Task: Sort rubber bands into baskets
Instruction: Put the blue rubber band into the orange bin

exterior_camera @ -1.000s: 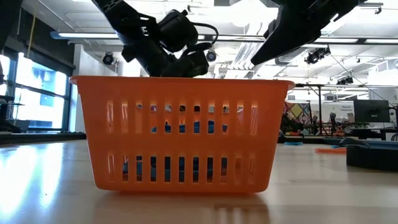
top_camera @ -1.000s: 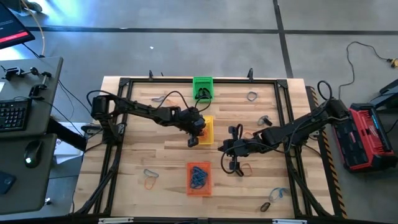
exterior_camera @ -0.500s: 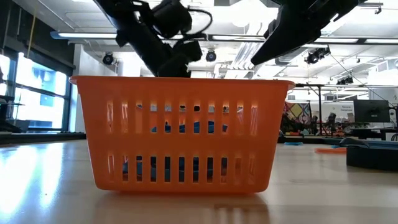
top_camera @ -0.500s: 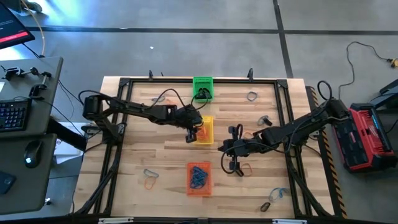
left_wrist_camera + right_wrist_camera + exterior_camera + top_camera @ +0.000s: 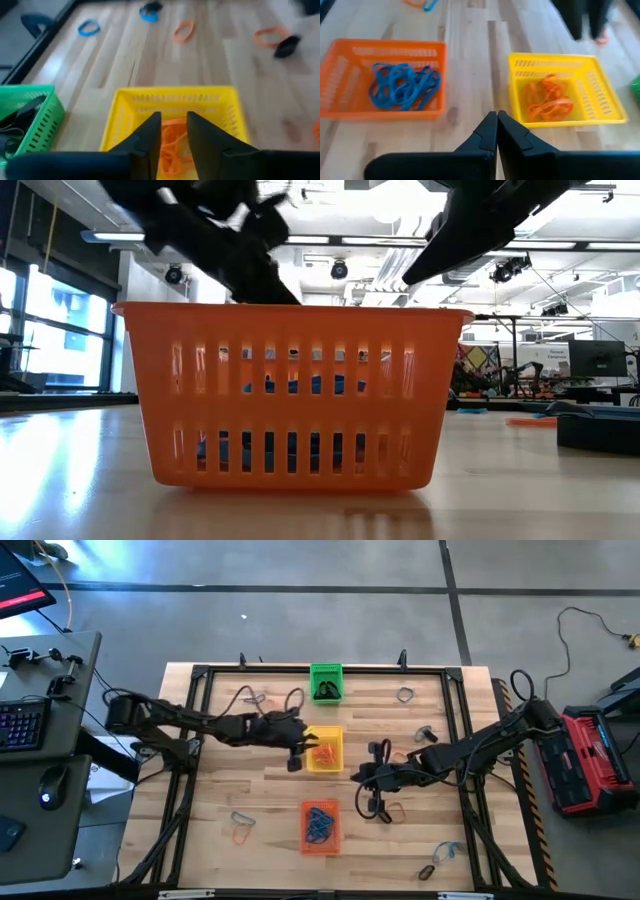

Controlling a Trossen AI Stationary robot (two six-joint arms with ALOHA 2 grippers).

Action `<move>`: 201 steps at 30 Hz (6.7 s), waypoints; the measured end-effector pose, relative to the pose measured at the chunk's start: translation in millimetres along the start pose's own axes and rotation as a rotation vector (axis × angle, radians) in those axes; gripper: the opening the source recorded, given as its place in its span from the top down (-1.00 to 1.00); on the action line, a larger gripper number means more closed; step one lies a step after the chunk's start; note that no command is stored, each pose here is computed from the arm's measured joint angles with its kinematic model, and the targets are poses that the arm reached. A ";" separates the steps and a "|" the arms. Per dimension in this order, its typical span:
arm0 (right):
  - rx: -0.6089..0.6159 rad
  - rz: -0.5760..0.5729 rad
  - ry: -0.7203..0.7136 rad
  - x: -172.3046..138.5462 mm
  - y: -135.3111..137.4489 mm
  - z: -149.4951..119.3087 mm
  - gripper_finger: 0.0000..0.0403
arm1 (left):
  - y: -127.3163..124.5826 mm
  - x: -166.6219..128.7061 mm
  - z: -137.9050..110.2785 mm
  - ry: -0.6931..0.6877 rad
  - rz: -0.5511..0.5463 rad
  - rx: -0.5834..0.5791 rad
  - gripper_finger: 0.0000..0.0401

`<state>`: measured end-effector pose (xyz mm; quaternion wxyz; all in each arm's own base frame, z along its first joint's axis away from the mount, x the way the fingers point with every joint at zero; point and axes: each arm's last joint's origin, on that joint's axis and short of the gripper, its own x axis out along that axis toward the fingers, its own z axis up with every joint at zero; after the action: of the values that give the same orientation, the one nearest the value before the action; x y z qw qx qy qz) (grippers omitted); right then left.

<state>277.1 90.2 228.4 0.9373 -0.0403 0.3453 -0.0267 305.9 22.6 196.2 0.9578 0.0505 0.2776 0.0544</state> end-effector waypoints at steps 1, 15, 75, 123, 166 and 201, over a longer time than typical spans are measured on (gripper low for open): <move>0.001 -0.015 -0.004 0.0 -0.4 0.2 1.00 | -1.1 -5.1 -1.7 -0.022 -0.002 -0.009 0.63; 0.088 -0.069 0.012 -1.1 0.5 -3.1 1.00 | -6.6 -48.0 -48.6 -0.323 0.000 -0.090 0.91; 0.932 -0.891 0.536 5.3 -130.4 -160.8 0.76 | -8.1 -50.6 -67.9 -0.326 -0.004 -0.114 0.91; 0.856 -0.576 0.472 21.1 -116.7 -134.8 0.97 | -8.2 -50.4 -68.5 -0.319 -0.005 -0.114 0.91; 0.246 0.074 0.297 51.2 56.7 45.6 1.00 | -8.1 -50.6 -67.9 -0.326 -0.004 -0.114 0.91; 0.599 -0.487 0.842 61.5 -148.1 -82.1 0.70 | -8.2 -50.5 -68.2 -0.322 -0.008 -0.133 0.91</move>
<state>267.3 -66.7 140.4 0.6562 0.1629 0.6470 -0.3527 227.4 12.3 164.4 0.9913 -0.0059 0.1168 0.0600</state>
